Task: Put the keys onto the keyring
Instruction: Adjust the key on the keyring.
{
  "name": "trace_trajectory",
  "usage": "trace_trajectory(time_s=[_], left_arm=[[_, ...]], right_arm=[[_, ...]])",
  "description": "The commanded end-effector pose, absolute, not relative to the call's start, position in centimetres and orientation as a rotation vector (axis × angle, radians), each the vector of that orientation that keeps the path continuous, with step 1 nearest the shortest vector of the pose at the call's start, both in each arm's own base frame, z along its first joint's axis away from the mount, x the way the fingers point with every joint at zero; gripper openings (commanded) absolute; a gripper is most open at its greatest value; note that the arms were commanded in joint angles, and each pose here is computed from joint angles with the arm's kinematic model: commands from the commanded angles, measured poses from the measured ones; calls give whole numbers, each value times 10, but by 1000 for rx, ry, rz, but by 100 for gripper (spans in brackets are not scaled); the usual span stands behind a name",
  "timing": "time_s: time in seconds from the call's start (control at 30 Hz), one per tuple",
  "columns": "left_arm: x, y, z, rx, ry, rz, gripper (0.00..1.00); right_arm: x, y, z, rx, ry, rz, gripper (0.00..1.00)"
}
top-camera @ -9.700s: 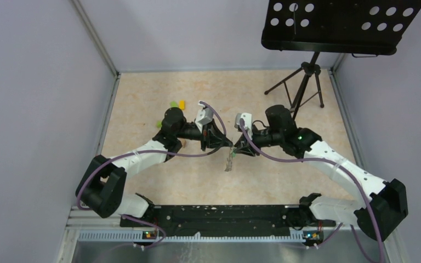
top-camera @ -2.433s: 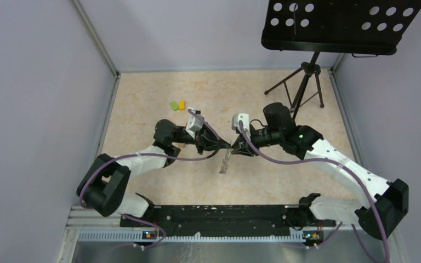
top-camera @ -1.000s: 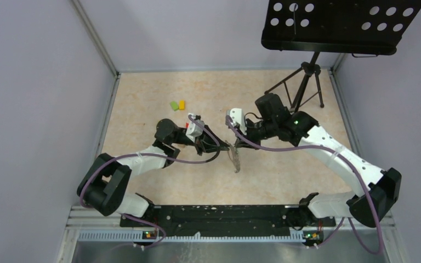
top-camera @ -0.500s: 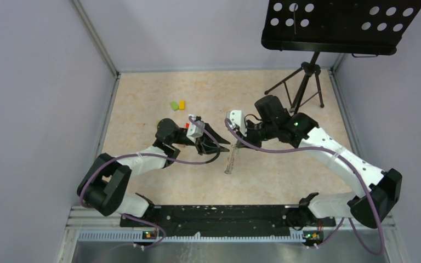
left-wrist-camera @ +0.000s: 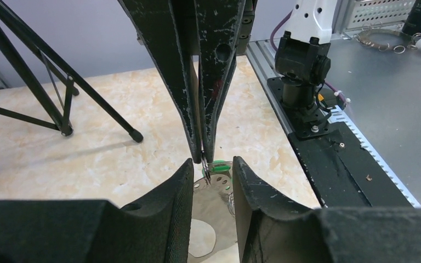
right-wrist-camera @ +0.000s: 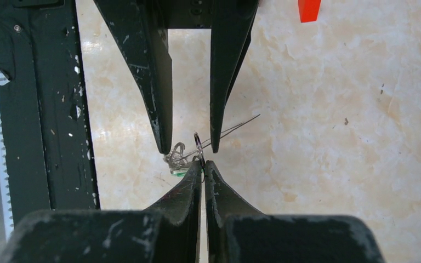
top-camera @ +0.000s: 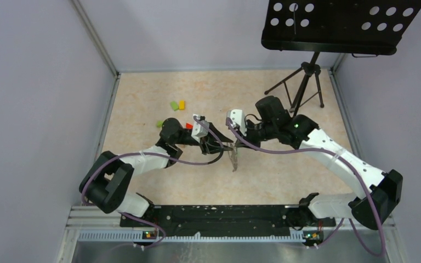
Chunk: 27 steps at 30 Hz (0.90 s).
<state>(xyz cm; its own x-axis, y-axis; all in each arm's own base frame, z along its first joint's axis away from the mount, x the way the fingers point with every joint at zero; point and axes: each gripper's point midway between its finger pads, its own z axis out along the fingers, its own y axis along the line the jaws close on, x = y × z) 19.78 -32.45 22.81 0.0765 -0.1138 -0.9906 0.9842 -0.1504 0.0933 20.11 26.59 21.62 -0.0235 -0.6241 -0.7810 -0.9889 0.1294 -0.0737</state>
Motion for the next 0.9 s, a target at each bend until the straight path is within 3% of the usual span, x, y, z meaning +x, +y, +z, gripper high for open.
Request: trace_trajectory(time_s=[0.0, 0.47, 0.87], left_arm=[[203, -332, 235, 1280, 962, -1281, 35], [208, -333, 239, 1248, 977, -1276, 29], [206, -334, 232, 1260, 996, -1292, 14]], right_arm=[[201, 276, 233, -1542, 1647, 706, 0], [199, 275, 226, -1547, 1659, 711, 0], [199, 275, 227, -1542, 1659, 712, 0]])
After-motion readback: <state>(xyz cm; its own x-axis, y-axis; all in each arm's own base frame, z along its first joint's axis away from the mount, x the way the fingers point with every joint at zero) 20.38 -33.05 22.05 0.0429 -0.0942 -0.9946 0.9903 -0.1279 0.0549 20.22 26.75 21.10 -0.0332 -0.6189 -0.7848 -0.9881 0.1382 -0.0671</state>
